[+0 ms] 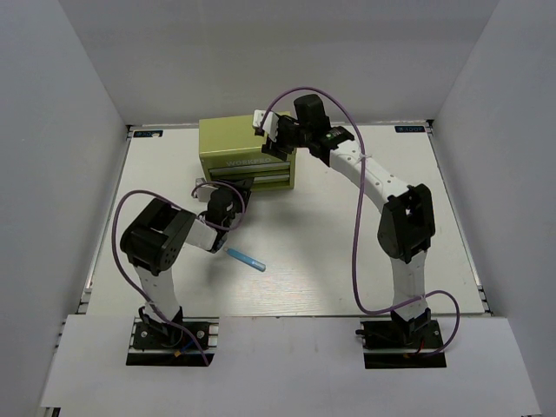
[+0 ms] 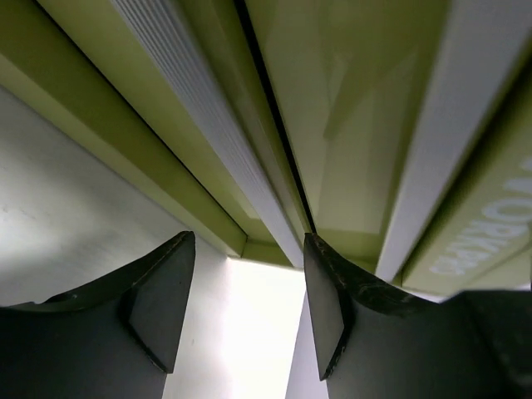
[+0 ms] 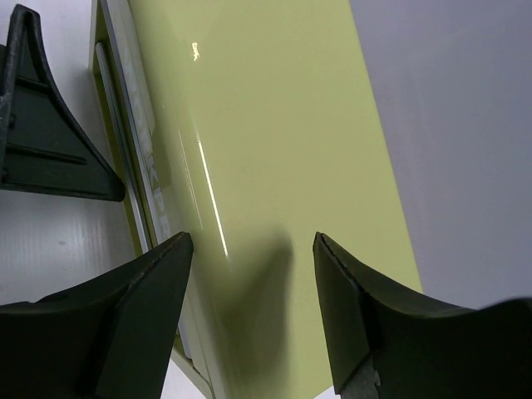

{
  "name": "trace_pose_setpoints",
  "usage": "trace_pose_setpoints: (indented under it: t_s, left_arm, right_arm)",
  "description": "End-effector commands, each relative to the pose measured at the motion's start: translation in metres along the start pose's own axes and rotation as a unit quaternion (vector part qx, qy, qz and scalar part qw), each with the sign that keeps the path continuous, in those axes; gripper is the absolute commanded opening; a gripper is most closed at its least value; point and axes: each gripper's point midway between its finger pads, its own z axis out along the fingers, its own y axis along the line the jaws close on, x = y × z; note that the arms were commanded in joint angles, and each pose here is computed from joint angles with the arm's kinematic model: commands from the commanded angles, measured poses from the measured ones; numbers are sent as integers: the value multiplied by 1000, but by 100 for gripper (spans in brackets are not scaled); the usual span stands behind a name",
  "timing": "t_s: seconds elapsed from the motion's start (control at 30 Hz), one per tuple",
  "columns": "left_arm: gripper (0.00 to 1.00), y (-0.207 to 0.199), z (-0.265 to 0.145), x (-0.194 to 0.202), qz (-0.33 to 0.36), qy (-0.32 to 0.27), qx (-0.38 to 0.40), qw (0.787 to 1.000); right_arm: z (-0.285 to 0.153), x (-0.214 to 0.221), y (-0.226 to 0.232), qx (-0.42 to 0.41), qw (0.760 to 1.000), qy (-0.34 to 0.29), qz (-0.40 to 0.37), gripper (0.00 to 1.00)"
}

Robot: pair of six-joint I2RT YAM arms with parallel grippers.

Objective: Sort the stationery into containers
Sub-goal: Open the drawer in the storage box.

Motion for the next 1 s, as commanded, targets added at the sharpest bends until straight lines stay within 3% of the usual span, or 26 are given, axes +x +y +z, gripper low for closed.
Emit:
trace_pose_setpoints:
  t_s: [0.0, 0.4, 0.67, 0.97]
  left_arm:
    - [64, -24, 9, -10, -19, -25, 29, 999]
    - [63, -12, 19, -15, -31, -48, 17, 998]
    - [49, -6, 31, -15, -44, -60, 28, 997]
    - [48, -6, 36, -17, -60, -70, 41, 995]
  right_arm:
    - [3, 3, -12, 14, 1000, 9, -6, 66]
    - [3, 7, -8, 10, 1000, 16, -2, 66]
    - [1, 12, -6, 6, 1000, 25, 3, 64]
    - [-1, 13, -4, 4, 1000, 31, 4, 64]
